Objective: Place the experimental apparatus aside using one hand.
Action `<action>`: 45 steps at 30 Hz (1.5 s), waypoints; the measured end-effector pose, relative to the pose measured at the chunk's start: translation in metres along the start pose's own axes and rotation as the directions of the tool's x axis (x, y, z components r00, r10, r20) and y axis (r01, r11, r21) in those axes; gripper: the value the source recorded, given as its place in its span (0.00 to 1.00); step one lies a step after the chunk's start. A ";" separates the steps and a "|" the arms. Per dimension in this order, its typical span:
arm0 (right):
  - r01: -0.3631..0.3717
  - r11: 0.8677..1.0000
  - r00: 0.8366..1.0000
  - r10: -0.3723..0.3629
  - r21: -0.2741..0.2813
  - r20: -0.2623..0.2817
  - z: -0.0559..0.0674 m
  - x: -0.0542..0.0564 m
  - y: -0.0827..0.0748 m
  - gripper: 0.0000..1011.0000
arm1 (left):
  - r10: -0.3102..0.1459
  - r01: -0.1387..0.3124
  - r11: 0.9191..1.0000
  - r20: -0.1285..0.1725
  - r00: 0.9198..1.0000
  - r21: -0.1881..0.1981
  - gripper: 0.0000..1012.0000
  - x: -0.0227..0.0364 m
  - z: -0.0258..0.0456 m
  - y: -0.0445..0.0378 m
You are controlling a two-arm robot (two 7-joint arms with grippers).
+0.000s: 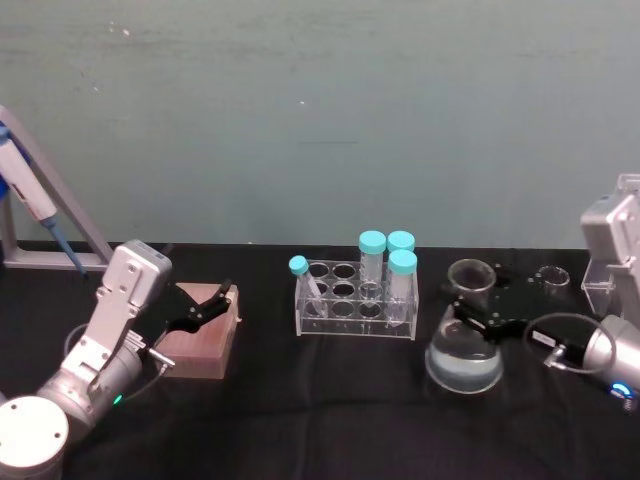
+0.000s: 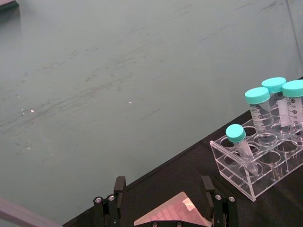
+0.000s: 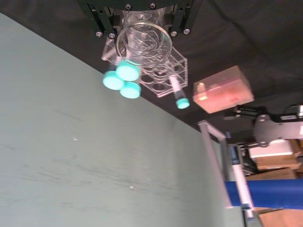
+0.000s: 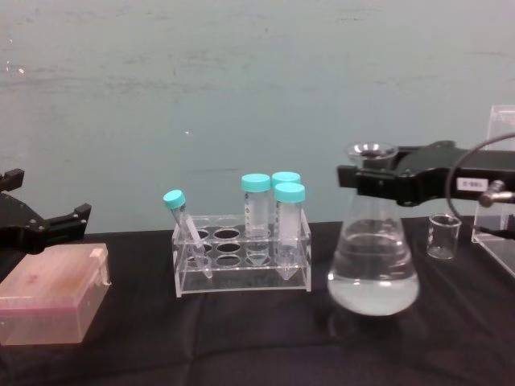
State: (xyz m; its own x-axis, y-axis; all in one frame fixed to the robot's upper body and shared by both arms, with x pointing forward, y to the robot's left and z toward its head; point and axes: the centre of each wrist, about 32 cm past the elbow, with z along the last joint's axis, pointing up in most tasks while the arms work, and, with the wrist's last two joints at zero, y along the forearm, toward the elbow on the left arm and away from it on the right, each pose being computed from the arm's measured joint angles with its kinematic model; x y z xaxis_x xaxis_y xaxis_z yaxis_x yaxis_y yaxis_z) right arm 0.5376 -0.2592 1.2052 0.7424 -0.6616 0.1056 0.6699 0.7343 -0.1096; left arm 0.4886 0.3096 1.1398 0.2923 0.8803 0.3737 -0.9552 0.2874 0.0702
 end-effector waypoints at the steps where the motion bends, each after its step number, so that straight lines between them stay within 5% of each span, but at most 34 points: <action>1: 0.018 1.000 1.000 -0.018 0.000 -0.002 0.000 0.001 -0.003 0.47 | 0.000 0.000 1.000 0.000 1.000 0.000 0.99 0.0000 0.0000 0.0000; 12: 0.131 0.991 0.991 -0.131 -0.006 0.032 0.002 0.004 -0.013 0.47 | 0.000 0.000 1.000 0.000 1.000 0.000 0.99 0.0000 0.0000 0.0000; 29: 0.287 0.957 0.958 -0.287 -0.050 0.011 -0.006 0.012 -0.025 0.47 | 0.000 0.000 1.000 0.000 1.000 0.000 0.99 0.0000 0.0000 0.0000; 45: 0.344 0.936 0.938 -0.346 -0.073 -0.018 -0.014 0.022 -0.030 0.47 | 0.000 0.000 1.000 0.000 1.000 0.000 0.99 0.0000 0.0000 0.0000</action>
State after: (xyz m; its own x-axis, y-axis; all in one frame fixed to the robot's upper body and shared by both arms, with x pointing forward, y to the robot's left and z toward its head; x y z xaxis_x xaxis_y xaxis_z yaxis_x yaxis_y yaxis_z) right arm 0.5342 -0.2980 1.1971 0.4645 -0.8775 0.1188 0.8830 0.4487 -0.1380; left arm 0.4886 0.3097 1.1398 0.2922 0.8803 0.3737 -0.9553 0.2873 0.0703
